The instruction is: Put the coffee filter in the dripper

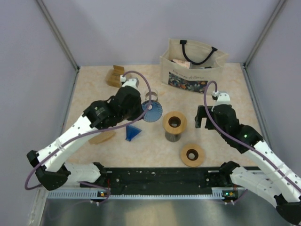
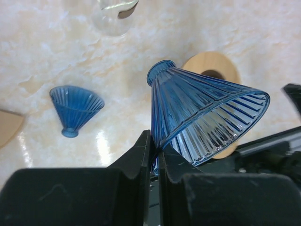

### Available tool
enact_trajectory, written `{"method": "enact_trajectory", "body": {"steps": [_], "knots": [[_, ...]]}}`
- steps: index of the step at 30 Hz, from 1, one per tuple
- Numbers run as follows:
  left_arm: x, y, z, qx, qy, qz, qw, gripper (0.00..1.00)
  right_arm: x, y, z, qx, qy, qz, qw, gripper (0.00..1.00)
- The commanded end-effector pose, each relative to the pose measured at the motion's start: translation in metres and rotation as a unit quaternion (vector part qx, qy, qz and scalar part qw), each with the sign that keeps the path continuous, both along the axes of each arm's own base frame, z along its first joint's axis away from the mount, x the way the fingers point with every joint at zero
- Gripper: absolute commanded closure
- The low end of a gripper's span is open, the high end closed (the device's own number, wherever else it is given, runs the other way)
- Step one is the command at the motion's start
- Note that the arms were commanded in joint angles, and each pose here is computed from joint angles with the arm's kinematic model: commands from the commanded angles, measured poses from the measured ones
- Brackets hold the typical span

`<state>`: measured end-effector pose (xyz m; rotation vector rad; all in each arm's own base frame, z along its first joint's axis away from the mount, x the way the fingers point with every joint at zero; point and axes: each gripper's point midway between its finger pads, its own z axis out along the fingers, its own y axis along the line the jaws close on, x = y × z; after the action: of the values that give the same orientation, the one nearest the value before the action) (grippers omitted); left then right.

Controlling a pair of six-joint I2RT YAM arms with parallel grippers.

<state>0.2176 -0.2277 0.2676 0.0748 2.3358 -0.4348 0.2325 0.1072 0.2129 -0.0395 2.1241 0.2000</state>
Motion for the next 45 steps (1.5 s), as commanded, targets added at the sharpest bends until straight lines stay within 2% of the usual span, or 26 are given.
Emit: {"method": "enact_trajectory", "body": {"steps": [1, 3, 7, 12, 16, 26, 30, 45], "knots": [[-0.01, -0.025, 0.031, -0.071, 0.066, -0.051, 0.994, 1.0, 0.004, -0.007, 0.003, 0.008, -0.012, -0.027, 1.0, 0.03], [-0.012, -0.036, 0.04, -0.097, 0.108, -0.066, 0.987, 1.0, 0.004, -0.004, -0.001, 0.011, -0.004, -0.025, 1.0, 0.03], [-0.022, -0.069, 0.05, -0.164, 0.192, -0.135, 0.958, 1.0, 0.003, -0.004, -0.008, 0.005, 0.008, -0.026, 1.0, 0.03], [-0.014, -0.075, 0.043, -0.144, 0.22, -0.127, 0.956, 1.0, 0.002, -0.007, -0.003, 0.007, 0.001, -0.03, 1.0, 0.03], [-0.011, -0.089, 0.032, -0.14, 0.251, -0.142, 0.947, 1.0, 0.001, -0.008, -0.007, 0.006, 0.005, -0.03, 1.0, 0.03], [0.003, -0.097, 0.002, -0.11, 0.278, -0.153, 0.942, 1.0, 0.0, -0.007, -0.01, 0.003, 0.009, -0.029, 1.0, 0.03], [0.012, -0.097, -0.004, -0.094, 0.27, -0.152, 0.946, 1.0, 0.0, -0.009, -0.011, 0.003, 0.007, -0.032, 0.999, 0.02], [0.02, -0.103, -0.027, -0.098, 0.308, -0.153, 0.934, 1.0, -0.001, -0.013, -0.009, 0.005, 0.0, -0.043, 0.999, 0.02]]}}
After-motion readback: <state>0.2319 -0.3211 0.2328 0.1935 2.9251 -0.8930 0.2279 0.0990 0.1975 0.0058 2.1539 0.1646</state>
